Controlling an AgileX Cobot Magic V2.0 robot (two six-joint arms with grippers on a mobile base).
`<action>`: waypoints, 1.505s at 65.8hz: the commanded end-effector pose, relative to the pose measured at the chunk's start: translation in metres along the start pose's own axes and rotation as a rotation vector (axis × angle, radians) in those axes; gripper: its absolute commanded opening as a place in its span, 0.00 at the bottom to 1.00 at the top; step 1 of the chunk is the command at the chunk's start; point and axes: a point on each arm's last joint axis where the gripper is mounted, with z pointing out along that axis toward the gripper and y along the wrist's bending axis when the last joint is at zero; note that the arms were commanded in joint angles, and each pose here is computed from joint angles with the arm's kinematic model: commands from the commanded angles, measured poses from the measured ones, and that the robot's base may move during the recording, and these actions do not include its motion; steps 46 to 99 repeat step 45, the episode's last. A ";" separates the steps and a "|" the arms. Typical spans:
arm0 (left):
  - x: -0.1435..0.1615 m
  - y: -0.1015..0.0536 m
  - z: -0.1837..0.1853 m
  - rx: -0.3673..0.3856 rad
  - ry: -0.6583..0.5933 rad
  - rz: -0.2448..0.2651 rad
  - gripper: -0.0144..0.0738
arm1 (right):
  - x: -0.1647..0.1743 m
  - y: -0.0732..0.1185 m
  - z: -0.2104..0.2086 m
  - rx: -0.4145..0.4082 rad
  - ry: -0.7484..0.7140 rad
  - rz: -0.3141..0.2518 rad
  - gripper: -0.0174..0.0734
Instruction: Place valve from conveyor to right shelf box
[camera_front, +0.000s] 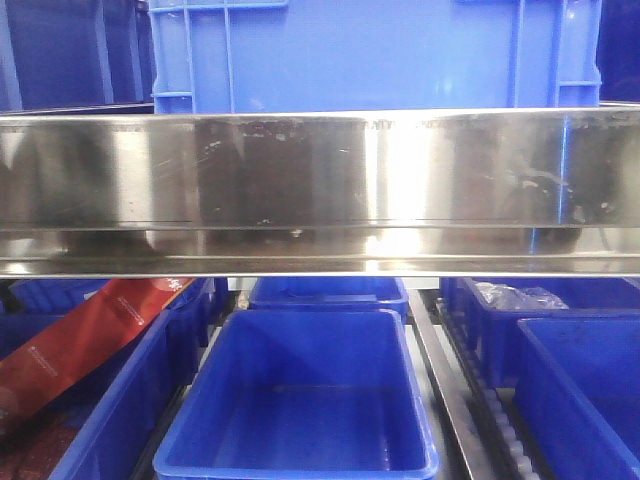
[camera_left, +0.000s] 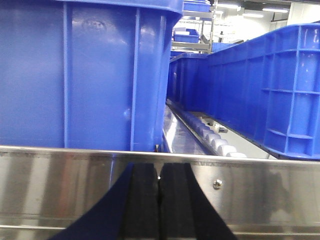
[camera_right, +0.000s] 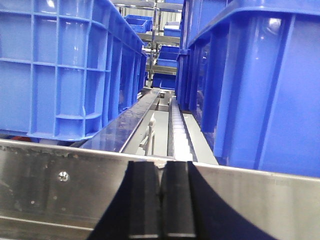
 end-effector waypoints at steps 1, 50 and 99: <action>-0.002 0.000 0.000 0.002 -0.014 -0.005 0.04 | -0.001 0.000 0.000 0.000 -0.019 -0.011 0.01; -0.002 0.000 0.000 0.001 -0.014 -0.005 0.04 | -0.001 0.000 0.000 0.000 -0.019 -0.011 0.01; -0.002 0.000 0.000 0.001 -0.014 -0.005 0.04 | -0.001 0.000 0.000 0.000 -0.019 -0.011 0.01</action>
